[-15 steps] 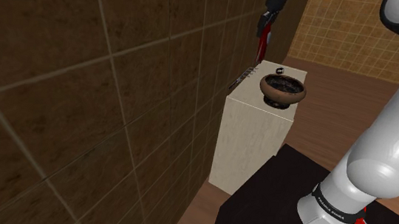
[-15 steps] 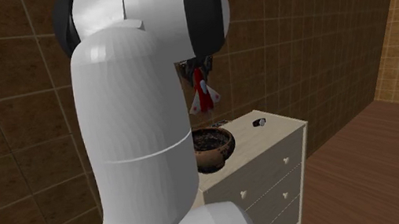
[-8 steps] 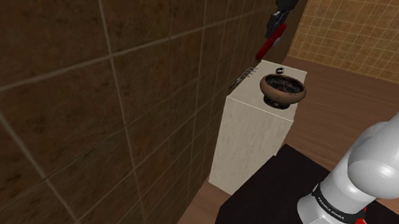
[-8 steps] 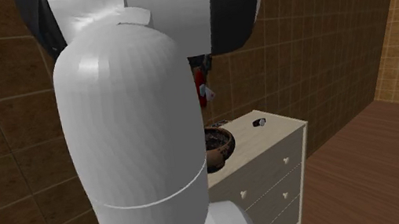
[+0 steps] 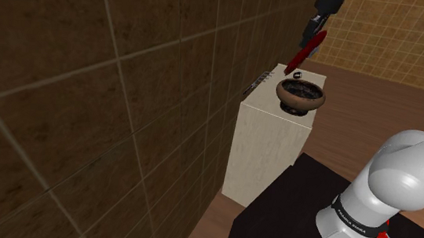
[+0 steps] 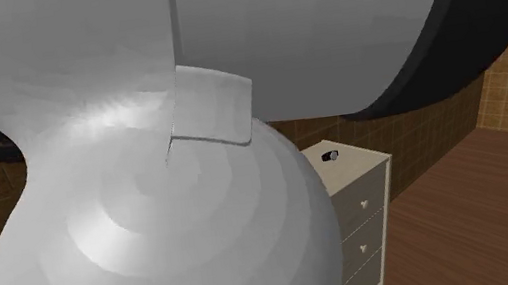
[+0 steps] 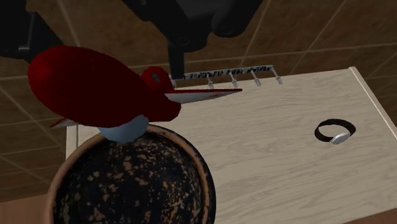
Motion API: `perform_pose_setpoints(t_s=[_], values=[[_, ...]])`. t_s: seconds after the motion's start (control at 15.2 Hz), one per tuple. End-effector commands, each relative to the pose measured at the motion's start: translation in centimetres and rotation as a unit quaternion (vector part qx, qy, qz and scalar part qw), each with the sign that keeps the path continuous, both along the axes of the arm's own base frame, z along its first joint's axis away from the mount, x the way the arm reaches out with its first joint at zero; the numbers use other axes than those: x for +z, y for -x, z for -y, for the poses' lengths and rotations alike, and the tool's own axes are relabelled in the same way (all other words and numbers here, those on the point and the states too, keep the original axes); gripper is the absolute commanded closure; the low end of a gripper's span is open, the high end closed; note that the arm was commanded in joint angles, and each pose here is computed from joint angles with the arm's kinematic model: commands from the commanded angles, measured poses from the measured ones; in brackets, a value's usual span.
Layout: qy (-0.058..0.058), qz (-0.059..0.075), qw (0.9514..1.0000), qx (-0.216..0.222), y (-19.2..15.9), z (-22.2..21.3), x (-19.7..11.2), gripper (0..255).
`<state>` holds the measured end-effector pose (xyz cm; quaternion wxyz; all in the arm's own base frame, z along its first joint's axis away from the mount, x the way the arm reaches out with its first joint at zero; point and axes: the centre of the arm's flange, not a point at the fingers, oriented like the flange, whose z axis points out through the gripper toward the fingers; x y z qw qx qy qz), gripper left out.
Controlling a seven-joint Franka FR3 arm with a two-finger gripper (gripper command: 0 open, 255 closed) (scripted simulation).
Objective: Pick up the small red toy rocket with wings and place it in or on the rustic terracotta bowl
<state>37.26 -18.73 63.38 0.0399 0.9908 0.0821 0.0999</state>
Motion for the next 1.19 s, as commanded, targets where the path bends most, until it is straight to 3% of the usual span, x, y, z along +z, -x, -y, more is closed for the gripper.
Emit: perform_pose_setpoints(t_s=[0.0,0.99,1.12], values=[[0.001,0.0,1.0,0.0,1.2,-0.8,-0.3,255],[0.001,0.0,1.0,0.0,1.2,-0.8,-8.3,255],[0.001,0.0,1.0,0.0,1.2,-0.8,-8.3,255]])
